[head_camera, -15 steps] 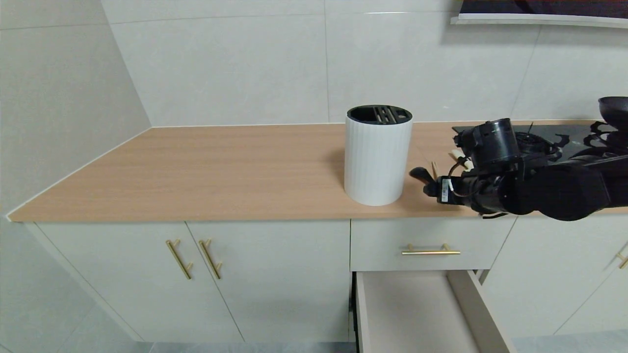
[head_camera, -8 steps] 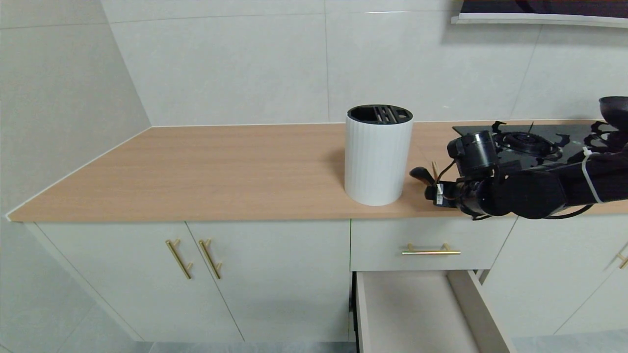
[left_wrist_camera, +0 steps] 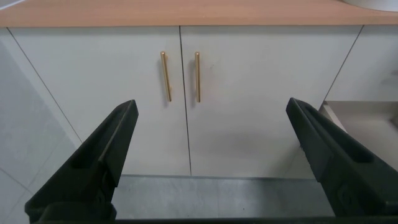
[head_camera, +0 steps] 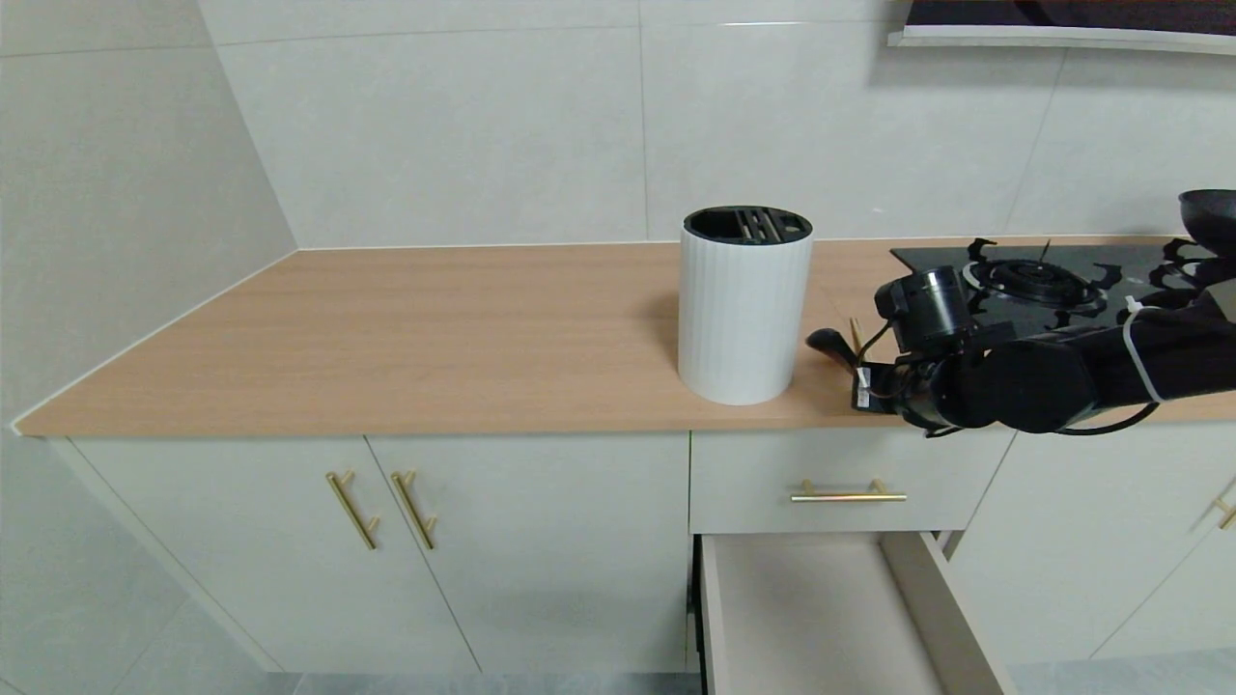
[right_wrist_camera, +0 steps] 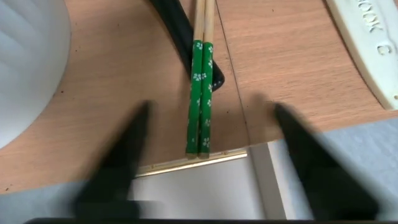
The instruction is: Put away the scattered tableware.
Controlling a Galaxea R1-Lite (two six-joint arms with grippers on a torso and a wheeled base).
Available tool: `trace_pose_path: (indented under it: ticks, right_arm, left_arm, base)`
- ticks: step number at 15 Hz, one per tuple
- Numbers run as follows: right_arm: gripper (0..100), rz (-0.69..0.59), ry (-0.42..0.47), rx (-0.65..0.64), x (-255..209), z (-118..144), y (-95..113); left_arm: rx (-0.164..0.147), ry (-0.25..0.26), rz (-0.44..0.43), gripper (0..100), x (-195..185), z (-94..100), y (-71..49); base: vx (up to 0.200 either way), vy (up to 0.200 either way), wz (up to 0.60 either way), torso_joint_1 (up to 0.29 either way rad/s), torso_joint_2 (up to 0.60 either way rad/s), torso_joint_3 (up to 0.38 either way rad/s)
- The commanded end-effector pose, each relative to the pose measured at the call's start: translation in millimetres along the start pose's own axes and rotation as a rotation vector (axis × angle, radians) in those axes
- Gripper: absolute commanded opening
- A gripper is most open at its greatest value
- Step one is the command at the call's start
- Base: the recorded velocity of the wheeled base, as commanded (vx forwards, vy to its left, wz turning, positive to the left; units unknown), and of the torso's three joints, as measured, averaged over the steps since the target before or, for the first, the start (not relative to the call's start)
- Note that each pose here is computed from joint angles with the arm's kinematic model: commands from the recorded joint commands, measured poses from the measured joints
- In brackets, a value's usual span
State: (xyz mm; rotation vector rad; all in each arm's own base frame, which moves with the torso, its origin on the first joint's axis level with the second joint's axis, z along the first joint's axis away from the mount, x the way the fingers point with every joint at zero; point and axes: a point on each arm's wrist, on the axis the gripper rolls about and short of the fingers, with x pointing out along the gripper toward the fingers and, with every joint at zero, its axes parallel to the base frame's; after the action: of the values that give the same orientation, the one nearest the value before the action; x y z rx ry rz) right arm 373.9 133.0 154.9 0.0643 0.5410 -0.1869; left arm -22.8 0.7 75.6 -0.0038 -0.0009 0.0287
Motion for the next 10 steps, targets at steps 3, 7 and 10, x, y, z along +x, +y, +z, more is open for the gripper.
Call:
trace_pose_path:
  ticks: [3, 7, 10]
  right_arm:
    - [0, 0.002, -0.003, 0.002, -1, 1, 0]
    - [0, 0.008, -0.021, 0.016, -11, 7, -3]
    - [0, 0.028, -0.053, 0.033, -38, 16, -13]
  left_arm:
    - [-0.001, -0.001, 0.000, 100, 0, 0.1, 0.0]
    - [-0.001, -0.001, -0.001, 100, 0, 0.1, 0.0]
    - [-0.001, -0.001, -0.001, 100, 0, 0.1, 0.0]
  base:
    - [0.000, 0.000, 0.00, 0.000, 0.00, 0.000]
    - [0.000, 0.000, 0.00, 0.000, 0.00, 0.000]
    - [0.000, 0.000, 0.00, 0.000, 0.00, 0.000]
